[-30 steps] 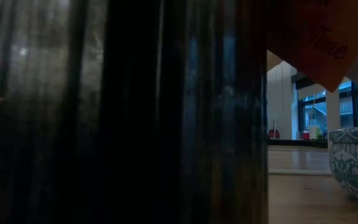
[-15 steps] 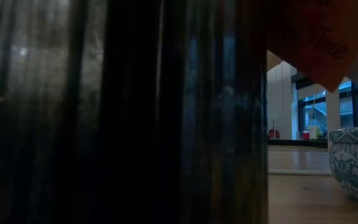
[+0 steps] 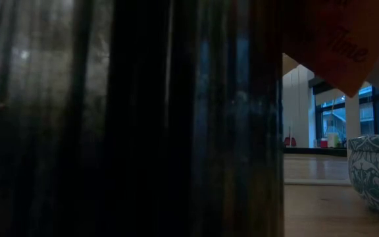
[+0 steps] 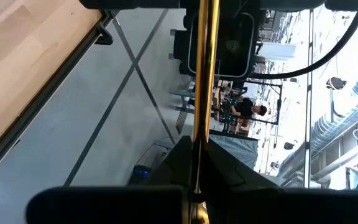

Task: Pick & Place candle stick holders
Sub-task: Put the gold candle holder on the shelf aligned with the other gold candle holders

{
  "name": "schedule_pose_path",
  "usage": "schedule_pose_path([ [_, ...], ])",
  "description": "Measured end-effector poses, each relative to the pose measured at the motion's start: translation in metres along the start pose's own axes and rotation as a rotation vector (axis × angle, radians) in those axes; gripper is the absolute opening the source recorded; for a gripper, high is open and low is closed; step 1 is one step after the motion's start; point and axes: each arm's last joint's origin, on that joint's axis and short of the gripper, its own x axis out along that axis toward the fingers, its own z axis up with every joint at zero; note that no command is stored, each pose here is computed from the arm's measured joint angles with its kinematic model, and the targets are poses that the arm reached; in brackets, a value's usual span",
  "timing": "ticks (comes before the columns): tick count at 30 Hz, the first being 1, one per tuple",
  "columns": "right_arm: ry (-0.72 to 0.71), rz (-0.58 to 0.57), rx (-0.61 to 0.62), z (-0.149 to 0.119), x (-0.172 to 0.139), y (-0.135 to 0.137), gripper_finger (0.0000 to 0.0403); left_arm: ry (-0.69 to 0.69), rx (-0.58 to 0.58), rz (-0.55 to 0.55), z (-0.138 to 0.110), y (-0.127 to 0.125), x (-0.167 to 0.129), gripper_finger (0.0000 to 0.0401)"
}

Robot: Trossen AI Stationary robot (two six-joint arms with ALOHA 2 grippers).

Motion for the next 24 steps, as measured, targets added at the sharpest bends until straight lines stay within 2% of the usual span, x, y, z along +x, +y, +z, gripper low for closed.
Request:
schedule_pose_path([
  [6, 0.001, 0.001, -0.001, 0.000, 0.000, 0.000, 0.0015, -0.003, 0.001, 0.000, 0.001, 0.000, -0.001, 0.0097],
  [11, 0.004, 0.004, -0.002, -0.001, 0.001, 0.000, 0.0015, 0.009, 0.018, -0.007, 0.001, -0.001, -0.001, 0.0021],
  [16, -0.011, -0.007, 0.020, -0.001, 0.001, -0.001, 0.0020, 0.014, 0.021, -0.010, 0.000, -0.002, -0.001, 0.0012],
  [24, -0.064, -0.124, 0.330, 0.004, -0.002, -0.014, 0.0115, -0.018, 0.097, -0.054, 0.003, -0.009, -0.007, 0.0012],
])
